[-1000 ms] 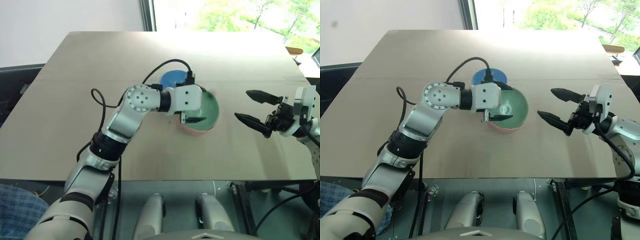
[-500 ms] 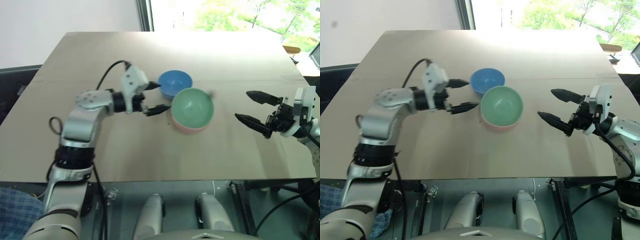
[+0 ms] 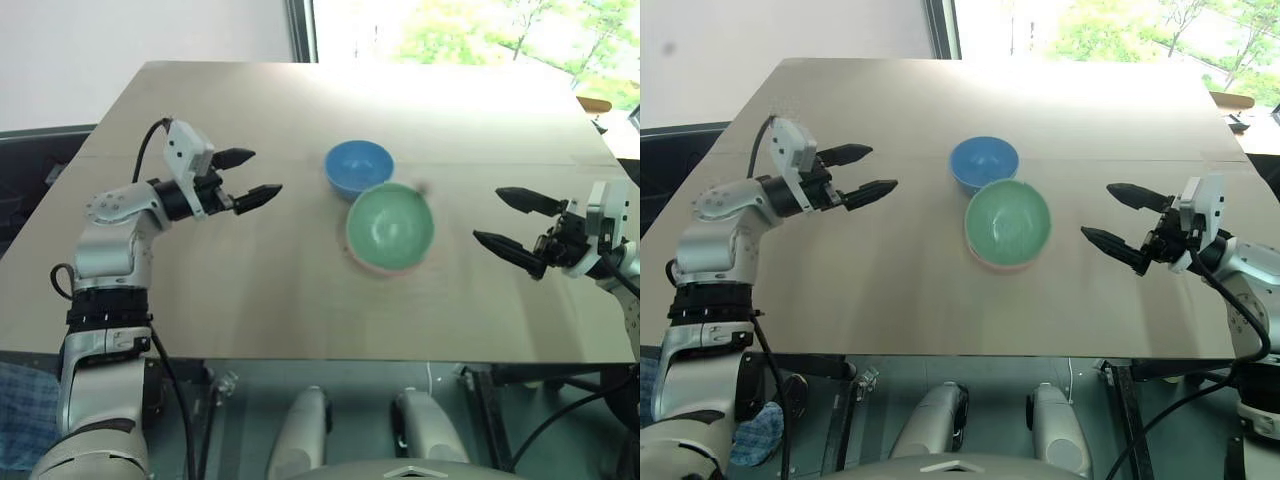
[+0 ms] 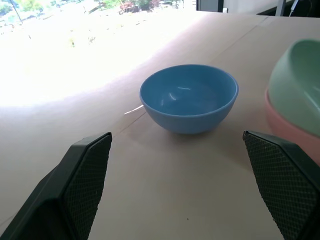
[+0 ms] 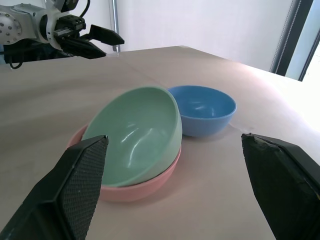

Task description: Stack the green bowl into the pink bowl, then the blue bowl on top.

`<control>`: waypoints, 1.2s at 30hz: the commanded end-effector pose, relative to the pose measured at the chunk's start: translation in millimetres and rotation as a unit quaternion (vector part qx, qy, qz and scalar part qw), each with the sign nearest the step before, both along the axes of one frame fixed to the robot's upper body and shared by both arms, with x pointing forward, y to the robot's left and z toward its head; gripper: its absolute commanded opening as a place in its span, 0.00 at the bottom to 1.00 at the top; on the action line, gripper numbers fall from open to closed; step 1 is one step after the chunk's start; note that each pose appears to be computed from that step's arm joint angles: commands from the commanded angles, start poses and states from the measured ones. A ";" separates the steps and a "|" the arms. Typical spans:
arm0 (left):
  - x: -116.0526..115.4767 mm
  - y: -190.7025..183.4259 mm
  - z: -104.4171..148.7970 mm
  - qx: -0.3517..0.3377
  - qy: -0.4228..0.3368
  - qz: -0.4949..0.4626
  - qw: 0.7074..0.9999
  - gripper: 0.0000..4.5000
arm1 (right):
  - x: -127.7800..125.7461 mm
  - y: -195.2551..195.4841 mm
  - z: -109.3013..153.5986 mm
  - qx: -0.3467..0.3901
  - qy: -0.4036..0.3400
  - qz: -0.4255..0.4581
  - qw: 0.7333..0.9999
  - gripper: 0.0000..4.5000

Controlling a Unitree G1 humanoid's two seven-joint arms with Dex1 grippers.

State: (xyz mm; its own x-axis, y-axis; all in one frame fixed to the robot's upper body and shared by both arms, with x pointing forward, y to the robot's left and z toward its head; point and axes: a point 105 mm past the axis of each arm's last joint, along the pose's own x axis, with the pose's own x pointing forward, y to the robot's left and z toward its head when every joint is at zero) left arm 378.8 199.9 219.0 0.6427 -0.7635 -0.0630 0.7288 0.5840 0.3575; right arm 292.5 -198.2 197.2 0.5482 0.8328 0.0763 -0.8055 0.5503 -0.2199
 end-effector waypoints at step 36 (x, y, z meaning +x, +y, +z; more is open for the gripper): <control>60.3 -89.7 -39.0 0.376 -0.106 -0.073 0.917 0.99 | -17.0 -26.1 26.2 0.008 -0.047 -0.058 0.997 1.00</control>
